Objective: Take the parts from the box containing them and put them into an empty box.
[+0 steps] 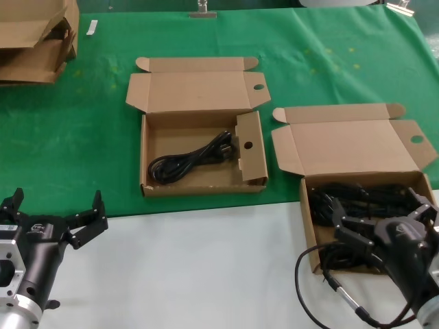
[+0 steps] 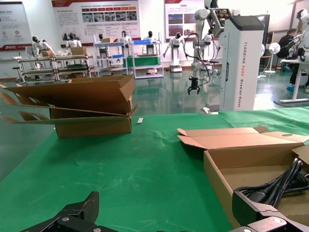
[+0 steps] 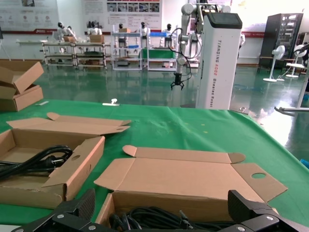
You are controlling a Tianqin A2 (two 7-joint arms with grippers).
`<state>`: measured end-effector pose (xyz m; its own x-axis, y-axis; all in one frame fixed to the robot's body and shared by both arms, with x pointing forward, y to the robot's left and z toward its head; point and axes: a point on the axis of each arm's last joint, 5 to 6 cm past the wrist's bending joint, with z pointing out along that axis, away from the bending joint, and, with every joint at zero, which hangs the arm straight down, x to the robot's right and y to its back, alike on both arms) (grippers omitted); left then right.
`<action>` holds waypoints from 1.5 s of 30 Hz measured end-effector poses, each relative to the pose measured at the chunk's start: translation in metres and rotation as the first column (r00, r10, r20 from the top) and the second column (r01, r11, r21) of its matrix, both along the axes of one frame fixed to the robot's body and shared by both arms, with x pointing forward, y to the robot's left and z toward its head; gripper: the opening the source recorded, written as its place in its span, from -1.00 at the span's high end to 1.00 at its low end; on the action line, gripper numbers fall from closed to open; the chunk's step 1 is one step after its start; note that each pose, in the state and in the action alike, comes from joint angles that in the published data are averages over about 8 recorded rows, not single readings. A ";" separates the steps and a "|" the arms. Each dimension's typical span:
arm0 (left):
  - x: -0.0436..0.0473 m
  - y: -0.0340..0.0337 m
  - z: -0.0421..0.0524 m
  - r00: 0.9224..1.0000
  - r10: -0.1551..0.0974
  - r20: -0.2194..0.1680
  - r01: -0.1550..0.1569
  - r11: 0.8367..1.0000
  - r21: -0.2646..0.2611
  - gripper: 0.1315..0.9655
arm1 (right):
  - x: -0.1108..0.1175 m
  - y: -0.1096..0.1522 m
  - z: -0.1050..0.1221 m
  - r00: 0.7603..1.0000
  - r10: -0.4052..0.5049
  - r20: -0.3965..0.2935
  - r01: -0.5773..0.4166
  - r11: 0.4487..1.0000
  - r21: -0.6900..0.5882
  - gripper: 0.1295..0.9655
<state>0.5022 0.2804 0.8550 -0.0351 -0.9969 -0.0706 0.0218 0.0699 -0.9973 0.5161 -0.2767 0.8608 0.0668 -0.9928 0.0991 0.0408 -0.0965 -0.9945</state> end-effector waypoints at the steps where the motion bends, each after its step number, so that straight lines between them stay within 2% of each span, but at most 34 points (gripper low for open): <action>1: 0.0000 0.0000 0.0000 1.000 0.000 0.000 0.000 1.000 0.000 -1.00 | 0.000 0.000 0.000 1.000 0.000 0.000 0.000 1.000 0.000 -1.00; 45: 0.0000 0.0000 0.0000 1.000 0.000 0.000 0.000 1.000 0.000 -1.00 | 0.000 0.000 0.000 1.000 0.000 0.000 0.000 1.000 0.000 -1.00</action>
